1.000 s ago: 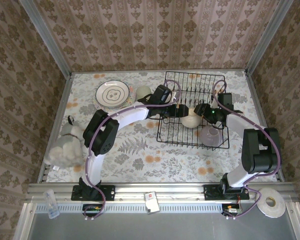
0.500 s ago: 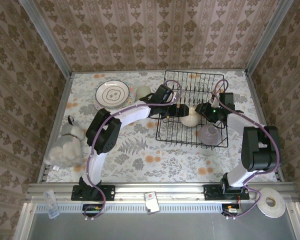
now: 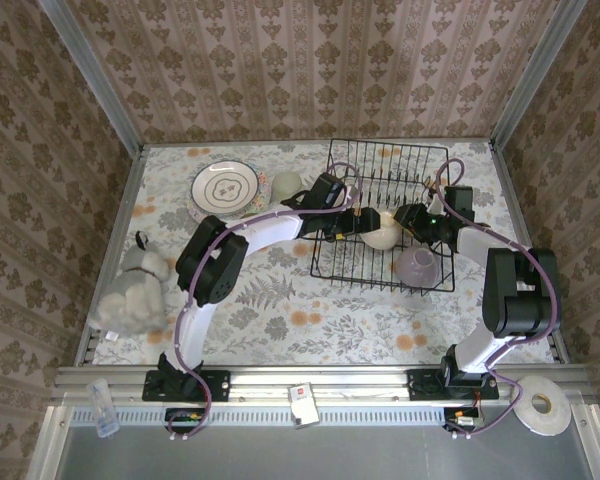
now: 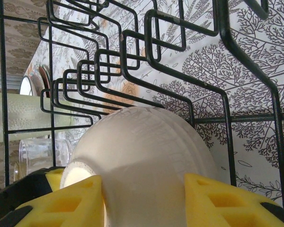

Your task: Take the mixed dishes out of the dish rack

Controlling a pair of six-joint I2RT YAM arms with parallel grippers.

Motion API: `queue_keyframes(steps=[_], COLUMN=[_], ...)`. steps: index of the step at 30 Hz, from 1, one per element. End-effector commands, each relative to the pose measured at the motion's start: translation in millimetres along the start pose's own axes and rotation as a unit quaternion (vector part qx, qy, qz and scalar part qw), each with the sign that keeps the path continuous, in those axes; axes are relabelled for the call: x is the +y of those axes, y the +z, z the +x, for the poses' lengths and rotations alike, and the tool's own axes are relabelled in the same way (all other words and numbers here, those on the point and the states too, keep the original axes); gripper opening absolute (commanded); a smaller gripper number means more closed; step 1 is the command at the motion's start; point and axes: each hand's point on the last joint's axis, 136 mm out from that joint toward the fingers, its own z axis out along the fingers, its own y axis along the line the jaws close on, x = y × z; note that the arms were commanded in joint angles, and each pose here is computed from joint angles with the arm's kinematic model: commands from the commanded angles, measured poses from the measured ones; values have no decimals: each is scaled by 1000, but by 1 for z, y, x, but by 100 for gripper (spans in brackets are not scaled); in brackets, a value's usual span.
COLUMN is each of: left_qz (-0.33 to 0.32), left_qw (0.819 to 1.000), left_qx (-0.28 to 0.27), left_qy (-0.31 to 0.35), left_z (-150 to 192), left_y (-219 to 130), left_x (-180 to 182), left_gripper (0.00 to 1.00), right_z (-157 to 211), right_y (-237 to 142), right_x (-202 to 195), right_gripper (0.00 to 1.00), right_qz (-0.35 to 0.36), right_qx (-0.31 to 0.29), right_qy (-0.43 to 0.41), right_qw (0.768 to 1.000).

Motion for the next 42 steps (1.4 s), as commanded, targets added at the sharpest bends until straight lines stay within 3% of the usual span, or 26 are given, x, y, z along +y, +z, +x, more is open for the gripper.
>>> queue_keyframes(steps=[1, 24, 36, 42], left_qz=[35, 212, 251, 260], left_qw=[999, 976, 966, 964], left_qx=[3, -47, -62, -57], left_qy=[-14, 2, 14, 23], left_z=[0, -10, -13, -10], left_y=[7, -6, -12, -5], left_x=[-4, -58, -71, -75], left_gripper=[99, 90, 78, 66], right_z=[49, 46, 45, 44], right_y=[7, 8, 9, 9], right_x=[-82, -82, -77, -76], right_gripper=[42, 39, 38, 38], right_qz=[136, 130, 118, 114], right_qx=[54, 51, 53, 54], right_qy=[95, 100, 100, 101], right_qw=[985, 985, 987, 987])
